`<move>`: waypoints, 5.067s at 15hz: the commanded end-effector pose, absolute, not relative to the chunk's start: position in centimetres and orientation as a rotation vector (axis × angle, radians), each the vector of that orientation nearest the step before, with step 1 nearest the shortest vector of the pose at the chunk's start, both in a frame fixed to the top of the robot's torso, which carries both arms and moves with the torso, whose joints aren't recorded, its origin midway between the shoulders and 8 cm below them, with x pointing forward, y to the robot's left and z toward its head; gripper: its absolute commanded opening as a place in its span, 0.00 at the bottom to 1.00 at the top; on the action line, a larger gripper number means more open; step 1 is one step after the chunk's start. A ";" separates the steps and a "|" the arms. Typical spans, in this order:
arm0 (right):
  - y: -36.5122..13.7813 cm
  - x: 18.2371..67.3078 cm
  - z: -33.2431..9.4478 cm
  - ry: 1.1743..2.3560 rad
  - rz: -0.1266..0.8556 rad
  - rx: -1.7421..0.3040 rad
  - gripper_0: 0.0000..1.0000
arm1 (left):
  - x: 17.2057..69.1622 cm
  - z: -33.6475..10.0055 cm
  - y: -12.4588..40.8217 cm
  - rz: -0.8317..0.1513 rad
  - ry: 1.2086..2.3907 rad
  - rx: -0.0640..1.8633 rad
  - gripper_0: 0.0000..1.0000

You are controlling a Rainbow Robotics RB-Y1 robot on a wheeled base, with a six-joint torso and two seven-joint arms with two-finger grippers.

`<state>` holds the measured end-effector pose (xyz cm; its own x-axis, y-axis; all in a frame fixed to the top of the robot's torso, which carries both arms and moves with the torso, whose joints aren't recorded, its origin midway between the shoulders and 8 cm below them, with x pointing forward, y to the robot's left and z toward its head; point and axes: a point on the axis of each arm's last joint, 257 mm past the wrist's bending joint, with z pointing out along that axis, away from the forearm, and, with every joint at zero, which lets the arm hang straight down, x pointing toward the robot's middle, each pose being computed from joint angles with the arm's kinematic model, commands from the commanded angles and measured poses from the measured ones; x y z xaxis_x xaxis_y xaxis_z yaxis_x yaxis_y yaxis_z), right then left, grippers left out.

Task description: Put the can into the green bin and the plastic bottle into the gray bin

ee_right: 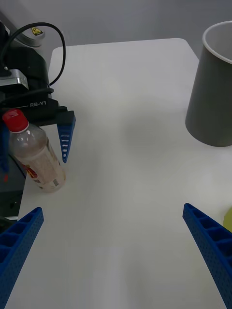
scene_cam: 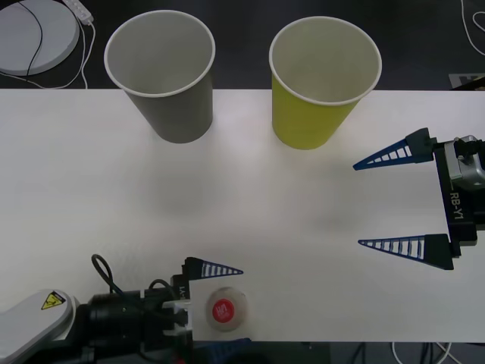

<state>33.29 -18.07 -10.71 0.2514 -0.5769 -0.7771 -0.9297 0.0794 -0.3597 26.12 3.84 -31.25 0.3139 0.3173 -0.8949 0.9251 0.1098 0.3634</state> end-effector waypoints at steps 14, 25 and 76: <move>-18.1 33.3 -10.7 1.433 0.483 -1.605 1.00 | 25.9 -31.7 3.2 -0.677 1.234 1.436 0.00; -18.1 33.3 -10.7 1.433 0.483 -1.605 1.00 | 25.8 -27.8 4.4 -0.704 1.199 1.417 0.00; -18.1 33.3 -10.7 1.433 0.483 -1.605 1.00 | 42.6 -8.5 35.9 -0.162 1.732 0.869 0.00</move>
<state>33.29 -18.07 -10.71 0.2514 -0.5769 -0.7772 -0.9297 0.0794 -0.3597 42.36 35.77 -8.76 -0.0855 0.4652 -0.8811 0.6235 0.7147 0.3168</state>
